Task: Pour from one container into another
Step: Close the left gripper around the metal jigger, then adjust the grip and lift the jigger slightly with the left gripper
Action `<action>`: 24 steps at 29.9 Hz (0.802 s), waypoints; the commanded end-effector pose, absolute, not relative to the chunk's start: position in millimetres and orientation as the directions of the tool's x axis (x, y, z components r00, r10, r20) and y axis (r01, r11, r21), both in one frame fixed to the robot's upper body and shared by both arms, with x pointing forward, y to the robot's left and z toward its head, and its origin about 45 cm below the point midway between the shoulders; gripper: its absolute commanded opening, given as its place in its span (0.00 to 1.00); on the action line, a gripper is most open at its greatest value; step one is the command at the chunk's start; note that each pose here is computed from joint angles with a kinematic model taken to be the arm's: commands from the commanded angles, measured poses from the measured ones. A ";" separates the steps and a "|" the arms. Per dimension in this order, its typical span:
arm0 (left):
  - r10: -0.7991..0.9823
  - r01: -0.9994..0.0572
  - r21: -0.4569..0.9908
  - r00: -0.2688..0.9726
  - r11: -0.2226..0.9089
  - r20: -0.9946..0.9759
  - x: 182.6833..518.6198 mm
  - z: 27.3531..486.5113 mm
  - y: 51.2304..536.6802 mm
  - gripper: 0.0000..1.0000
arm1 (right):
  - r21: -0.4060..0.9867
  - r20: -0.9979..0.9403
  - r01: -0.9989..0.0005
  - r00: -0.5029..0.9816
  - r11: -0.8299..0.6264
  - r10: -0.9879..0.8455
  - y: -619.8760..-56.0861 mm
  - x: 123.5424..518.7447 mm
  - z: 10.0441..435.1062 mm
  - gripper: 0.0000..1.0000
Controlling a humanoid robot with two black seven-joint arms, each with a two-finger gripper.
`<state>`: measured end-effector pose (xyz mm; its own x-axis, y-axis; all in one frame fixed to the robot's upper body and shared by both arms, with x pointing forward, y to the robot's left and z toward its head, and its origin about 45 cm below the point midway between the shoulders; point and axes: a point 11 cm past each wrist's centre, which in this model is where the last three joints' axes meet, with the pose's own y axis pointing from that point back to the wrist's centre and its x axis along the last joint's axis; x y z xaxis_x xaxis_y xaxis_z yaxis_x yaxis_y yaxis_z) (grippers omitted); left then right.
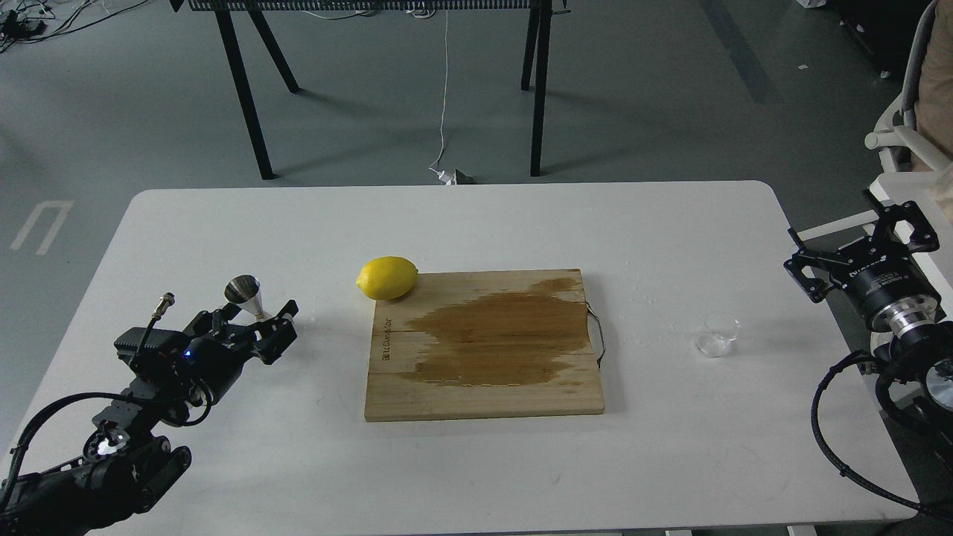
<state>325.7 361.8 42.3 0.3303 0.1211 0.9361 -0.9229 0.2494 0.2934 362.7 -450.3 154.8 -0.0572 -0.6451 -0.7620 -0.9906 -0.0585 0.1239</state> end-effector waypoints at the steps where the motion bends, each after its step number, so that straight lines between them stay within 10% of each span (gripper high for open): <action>1: 0.114 -0.923 0.308 0.340 0.231 0.933 325.2 39.0 366.3 0.97 | 0.127 -0.762 -0.990 -0.060 -0.058 -0.645 -450.5 361.7 153.6 1.00; 24: 0.104 -0.919 0.350 0.372 0.180 0.922 328.0 28.0 368.7 0.52 | 0.127 -0.766 -0.990 -0.060 -0.059 -0.640 -448.2 361.2 151.6 1.00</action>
<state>327.8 365.1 28.6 0.3666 0.1134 0.9234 -0.9203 0.1901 0.3420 361.7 -449.8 153.5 -0.0587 -0.6435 -0.7632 -0.9904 -0.0585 0.1256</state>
